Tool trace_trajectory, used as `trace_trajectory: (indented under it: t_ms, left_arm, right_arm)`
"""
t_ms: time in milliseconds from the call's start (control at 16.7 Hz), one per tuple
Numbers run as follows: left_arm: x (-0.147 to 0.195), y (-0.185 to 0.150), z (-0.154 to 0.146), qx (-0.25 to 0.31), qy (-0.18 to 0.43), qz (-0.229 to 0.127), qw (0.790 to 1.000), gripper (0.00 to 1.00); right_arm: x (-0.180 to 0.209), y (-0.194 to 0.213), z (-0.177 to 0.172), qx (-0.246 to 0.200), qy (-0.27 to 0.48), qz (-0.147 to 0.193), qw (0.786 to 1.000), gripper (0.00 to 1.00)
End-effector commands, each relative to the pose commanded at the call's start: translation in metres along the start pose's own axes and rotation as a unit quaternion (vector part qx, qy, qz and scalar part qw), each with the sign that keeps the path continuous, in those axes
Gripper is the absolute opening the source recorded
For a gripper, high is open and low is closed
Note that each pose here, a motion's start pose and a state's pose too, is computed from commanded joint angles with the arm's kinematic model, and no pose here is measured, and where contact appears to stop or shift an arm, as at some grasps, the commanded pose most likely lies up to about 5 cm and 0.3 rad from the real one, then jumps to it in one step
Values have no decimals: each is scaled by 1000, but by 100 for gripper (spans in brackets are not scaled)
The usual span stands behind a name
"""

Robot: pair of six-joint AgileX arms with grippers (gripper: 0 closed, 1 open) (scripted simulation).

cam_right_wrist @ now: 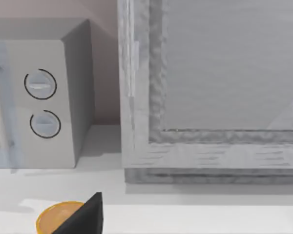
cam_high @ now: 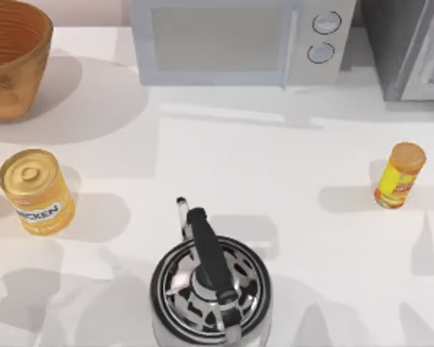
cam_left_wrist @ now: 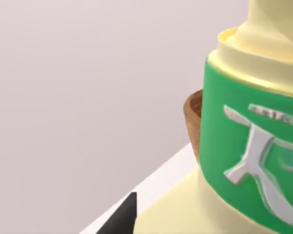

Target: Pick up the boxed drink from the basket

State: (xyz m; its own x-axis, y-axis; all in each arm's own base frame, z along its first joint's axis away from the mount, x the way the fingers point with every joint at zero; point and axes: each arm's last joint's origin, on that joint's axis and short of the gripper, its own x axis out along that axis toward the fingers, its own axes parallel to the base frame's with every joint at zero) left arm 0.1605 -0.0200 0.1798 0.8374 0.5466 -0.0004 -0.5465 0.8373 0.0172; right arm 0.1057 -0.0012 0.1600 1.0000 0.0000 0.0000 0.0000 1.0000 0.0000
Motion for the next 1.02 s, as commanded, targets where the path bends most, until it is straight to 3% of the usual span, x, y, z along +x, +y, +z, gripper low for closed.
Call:
trace_trajectory:
  t_ms: [1020]
  left_arm:
    - [38, 1, -42, -6, -5, -2, 1000, 0]
  right_arm:
    - [0, 0, 0, 0, 0, 0, 1000, 100]
